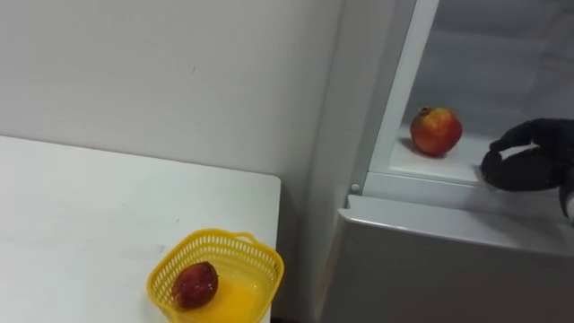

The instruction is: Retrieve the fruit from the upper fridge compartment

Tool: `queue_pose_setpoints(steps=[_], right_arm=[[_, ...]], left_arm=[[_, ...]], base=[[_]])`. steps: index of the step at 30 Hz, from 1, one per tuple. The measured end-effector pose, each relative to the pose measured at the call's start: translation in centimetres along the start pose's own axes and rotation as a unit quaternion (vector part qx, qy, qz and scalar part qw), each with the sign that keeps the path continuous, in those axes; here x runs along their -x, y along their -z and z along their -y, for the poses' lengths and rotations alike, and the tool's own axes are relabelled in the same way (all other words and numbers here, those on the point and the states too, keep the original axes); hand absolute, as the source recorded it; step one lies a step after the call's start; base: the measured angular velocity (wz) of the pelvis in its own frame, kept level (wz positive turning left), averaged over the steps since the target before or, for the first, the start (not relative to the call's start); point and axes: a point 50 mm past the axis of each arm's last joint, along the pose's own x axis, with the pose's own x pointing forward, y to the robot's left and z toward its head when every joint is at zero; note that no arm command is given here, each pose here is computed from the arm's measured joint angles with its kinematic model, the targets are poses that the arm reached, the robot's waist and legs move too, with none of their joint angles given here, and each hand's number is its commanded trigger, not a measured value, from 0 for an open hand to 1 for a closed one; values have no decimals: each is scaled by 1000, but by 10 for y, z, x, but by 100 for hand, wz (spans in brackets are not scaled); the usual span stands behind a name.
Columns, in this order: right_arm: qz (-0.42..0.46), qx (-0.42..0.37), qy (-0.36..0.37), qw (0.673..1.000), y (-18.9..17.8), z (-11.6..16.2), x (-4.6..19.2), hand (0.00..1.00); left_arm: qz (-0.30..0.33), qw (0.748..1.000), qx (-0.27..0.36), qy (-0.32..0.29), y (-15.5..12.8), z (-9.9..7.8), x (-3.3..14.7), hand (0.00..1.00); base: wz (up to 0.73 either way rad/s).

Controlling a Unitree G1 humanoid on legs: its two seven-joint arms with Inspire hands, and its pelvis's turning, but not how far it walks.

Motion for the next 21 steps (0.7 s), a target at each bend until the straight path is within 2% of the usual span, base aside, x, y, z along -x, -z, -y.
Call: queue_pose_setpoints(steps=[14, 21], right_arm=[[0, 2, -1, 1000, 0, -1, 0, 0], [0, -25, 2, 1000, 0, -4, 0, 0]], left_arm=[[2, 1000, -6, 1, -2, 1, 0, 0], [2, 1000, -11, 2, -1, 1, 0, 0]], base=[[0], [-4]])
